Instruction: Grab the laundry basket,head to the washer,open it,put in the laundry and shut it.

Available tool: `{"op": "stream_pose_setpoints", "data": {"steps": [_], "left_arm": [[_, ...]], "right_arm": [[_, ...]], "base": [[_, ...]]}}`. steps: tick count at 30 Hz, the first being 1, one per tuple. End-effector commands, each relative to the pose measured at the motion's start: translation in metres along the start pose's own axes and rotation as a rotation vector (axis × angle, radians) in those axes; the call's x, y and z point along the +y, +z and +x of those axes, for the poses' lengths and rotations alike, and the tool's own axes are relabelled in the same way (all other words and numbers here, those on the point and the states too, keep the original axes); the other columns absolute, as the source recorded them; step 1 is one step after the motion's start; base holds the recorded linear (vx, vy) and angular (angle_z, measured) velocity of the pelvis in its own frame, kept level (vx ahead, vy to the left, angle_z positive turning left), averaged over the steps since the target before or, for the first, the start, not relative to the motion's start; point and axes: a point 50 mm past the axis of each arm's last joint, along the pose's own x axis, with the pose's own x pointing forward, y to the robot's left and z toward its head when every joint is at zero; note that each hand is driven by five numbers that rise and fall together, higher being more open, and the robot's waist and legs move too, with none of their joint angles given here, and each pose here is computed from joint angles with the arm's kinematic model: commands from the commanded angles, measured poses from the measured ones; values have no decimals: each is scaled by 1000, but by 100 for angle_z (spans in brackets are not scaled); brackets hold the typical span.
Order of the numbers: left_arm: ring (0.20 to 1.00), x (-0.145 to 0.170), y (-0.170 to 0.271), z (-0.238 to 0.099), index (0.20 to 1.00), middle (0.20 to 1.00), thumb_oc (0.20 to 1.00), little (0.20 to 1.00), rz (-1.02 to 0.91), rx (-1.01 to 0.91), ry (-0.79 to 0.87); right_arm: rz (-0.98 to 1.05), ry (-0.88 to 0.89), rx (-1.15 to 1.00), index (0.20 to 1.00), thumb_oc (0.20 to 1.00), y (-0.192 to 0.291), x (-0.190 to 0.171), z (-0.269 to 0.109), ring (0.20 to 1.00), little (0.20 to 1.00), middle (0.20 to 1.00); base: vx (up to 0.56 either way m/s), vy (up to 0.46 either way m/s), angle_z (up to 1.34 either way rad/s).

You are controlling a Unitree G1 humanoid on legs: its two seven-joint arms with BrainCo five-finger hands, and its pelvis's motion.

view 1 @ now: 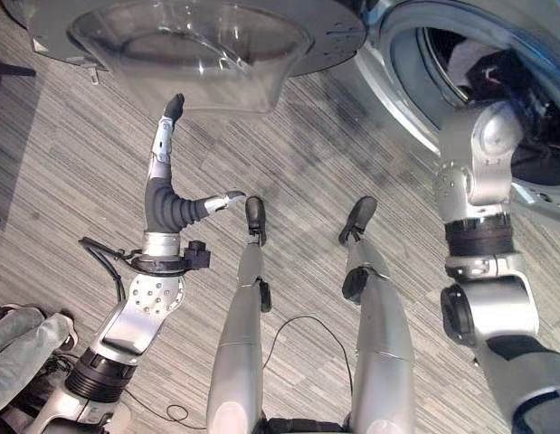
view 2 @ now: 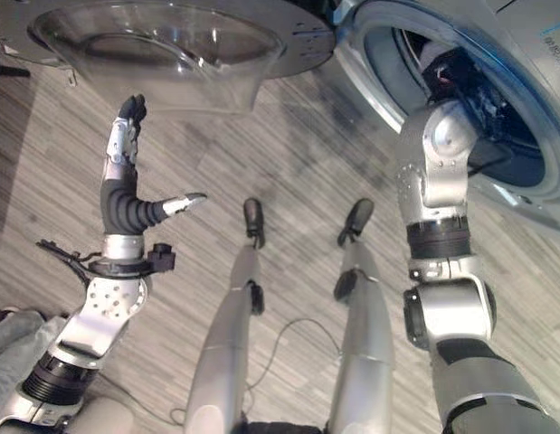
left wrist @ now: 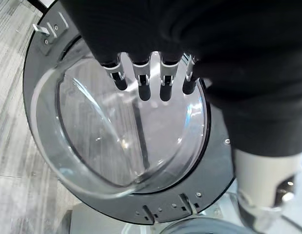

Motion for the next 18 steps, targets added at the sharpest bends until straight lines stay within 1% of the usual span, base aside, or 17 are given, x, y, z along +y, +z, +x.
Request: {"op": "stream_pose_setpoints", "data": {"steps": [1, 2, 3, 4, 5, 6, 7, 8, 9, 10, 11, 13, 14, 15, 16, 17, 18], "left_arm": [[1000, 6, 6, -13, 1000, 1000, 1000, 1000, -27, 2, -23], [1000, 7, 5, -14, 1000, 1000, 1000, 1000, -12, 9, -42], [1000, 6, 5, -16, 1000, 1000, 1000, 1000, -22, 20, -56], [1000, 5, 5, -16, 1000, 1000, 1000, 1000, -26, 25, -76], [1000, 5, 6, -16, 1000, 1000, 1000, 1000, -32, 26, -76], [1000, 6, 7, -15, 1000, 1000, 1000, 1000, -49, 22, -86], [1000, 3, 7, -15, 1000, 1000, 1000, 1000, -91, 31, -106], [1000, 3, 8, -15, 1000, 1000, 1000, 1000, -103, 32, -110], [1000, 4, 8, -16, 1000, 1000, 1000, 1000, -103, 39, -114], [1000, 3, 7, -18, 1000, 1000, 1000, 1000, -113, 56, -119], [1000, 3, 5, -20, 1000, 1000, 1000, 1000, -137, 77, -117], [1000, 3, 2, -22, 1000, 1000, 1000, 1000, -167, 99, -117], [1000, 5, -1, -22, 1000, 1000, 1000, 1000, -150, 104, -109], [1000, 6, -3, -21, 1000, 1000, 1000, 1000, -146, 104, -100], [1000, 8, -3, -18, 1000, 1000, 1000, 1000, -148, 96, -75], [1000, 8, -3, -16, 1000, 1000, 1000, 1000, -163, 90, -62], [1000, 6, -3, -15, 1000, 1000, 1000, 1000, -169, 85, -66]], "right_arm": [[-14, -57, -128, 200, 200, 76, 10, 56, 200, 200, 200], [-441, 19, -128, 200, 200, 60, -1, 79, 200, 200, 200], [-696, 59, -161, 200, 200, 53, -11, 87, 200, 200, 200], [-831, 100, -111, 200, 200, 40, -23, 91, 200, 200, 200], [-836, 108, -113, 200, 200, 43, -22, 93, 200, 200, 200], [-993, 177, -140, 200, 200, 40, -19, 92, 200, 200, 200], [-1073, 237, -31, 200, 200, 34, -30, 97, 200, 200, 200], [-1045, 213, -19, 200, 200, 42, -32, 102, 200, 200, 200], [-1051, 204, -17, 460, 460, 50, -34, 107, 460, 460, 460], [-1016, 210, 13, 1000, 1000, 54, -37, 110, 1000, 1000, 1000], [-924, 217, 56, 1000, 1000, 56, -38, 112, 1000, 1000, 1000], [-853, 258, 21, 1000, 1000, 66, -24, 111, 1000, 1000, 1000], [-723, 349, 18, 1000, 1000, 66, -10, 104, 1000, 1000, 1000], [-627, 378, 30, 1000, 1000, 65, -4, 101, 1000, 1000, 1000], [-434, 449, 51, 1000, 1000, 63, 10, 91, 1000, 1000, 1000], [-312, 485, 71, 1000, 1000, 56, 14, 83, 1000, 1000, 1000], [-245, 485, 60, 1000, 1000, 53, 13, 80, 1000, 1000, 1000]], "base": [[-29, -43, 7], [-45, -56, 6], [-51, -73, 7], [-22, -43, 11], [-16, -19, 12], [-6, -33, 11], [-5, -42, 8], [6, -38, 5], [12, -14, 4], [0, 0, 0], [22, -16, 5], [23, 13, 8], [21, 36, 7], [20, 30, 4], [0, 0, 0], [0, 0, 0], [-13, -39, -1]]}}
